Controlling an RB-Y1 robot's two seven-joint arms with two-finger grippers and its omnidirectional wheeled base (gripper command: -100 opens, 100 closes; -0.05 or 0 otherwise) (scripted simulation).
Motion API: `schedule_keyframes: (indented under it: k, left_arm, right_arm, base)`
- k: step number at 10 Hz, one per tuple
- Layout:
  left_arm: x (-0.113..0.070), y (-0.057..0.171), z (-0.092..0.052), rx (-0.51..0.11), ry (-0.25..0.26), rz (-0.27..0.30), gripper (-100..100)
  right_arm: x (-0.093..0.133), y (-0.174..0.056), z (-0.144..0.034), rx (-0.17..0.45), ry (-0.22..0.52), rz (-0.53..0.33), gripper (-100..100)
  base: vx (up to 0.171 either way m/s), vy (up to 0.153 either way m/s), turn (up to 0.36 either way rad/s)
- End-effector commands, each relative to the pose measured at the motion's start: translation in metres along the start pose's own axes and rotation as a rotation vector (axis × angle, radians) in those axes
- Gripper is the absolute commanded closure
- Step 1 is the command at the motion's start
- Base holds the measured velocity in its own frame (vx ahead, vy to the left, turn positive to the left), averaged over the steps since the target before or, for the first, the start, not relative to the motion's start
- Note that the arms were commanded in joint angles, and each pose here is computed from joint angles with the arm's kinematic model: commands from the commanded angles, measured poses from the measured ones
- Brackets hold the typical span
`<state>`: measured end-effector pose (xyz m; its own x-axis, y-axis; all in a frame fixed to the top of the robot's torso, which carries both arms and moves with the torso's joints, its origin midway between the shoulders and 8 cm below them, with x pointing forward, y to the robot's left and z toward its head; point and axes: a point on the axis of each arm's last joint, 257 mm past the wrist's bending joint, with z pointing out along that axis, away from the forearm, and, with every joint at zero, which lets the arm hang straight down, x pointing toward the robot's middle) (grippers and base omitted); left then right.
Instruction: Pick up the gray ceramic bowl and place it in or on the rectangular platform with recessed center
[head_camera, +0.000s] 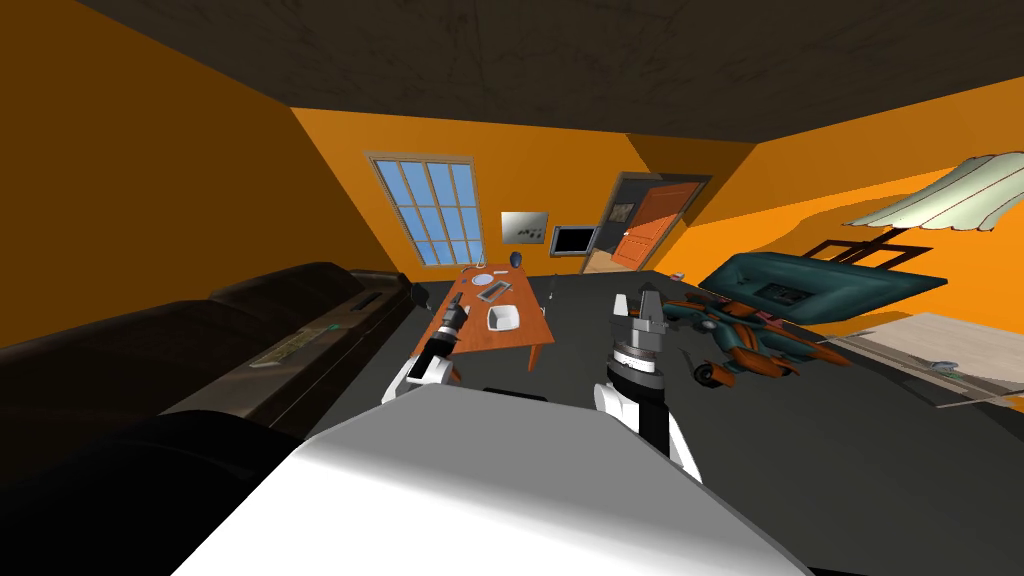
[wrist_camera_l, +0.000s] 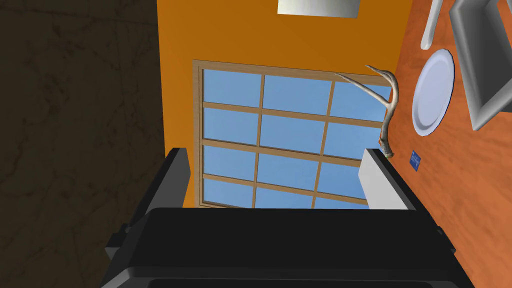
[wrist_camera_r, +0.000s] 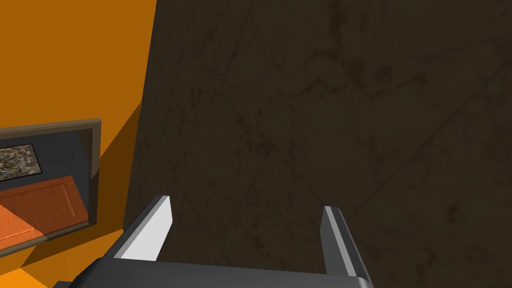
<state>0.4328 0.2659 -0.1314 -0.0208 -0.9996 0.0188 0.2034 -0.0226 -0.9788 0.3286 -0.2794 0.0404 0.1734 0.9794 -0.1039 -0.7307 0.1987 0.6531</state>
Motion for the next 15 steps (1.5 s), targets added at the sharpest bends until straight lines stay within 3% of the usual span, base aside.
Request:
schedule_keyframes:
  k: [1,4,5,6,11,15]
  left_arm:
    - [0.004,0.023,0.002,-0.066,0.002,-0.022,-100]
    - [0.006,0.044,0.003,-0.131,0.002,-0.040,-100]
    - [0.009,0.062,0.003,-0.186,0.002,-0.058,-100]
    - [0.009,0.063,0.003,-0.188,0.002,-0.058,-100]
    - [0.020,0.128,-0.003,-0.390,-0.003,-0.122,-100]
    - [0.022,0.164,-0.012,-0.513,-0.018,-0.147,-100]
  right_arm:
    - [0.000,0.000,0.000,0.000,0.000,0.000,0]
    - [0.000,0.000,0.000,0.000,0.000,0.000,0]
    - [0.000,0.000,0.000,0.000,0.000,0.000,0]
    - [0.000,0.000,0.000,0.000,0.000,0.000,0]
    - [0.000,0.000,0.000,0.000,0.000,0.000,0]
    - [0.000,0.000,0.000,0.000,0.000,0.000,0]
  base:
    - [-0.037,-0.008,-0.005]
    - [-0.025,-0.012,-0.005]
    - [-0.027,-0.013,-0.005]
    - [-0.026,-0.017,-0.006]
    - [-0.022,-0.025,-0.012]
    - [-0.004,-0.024,-0.008]
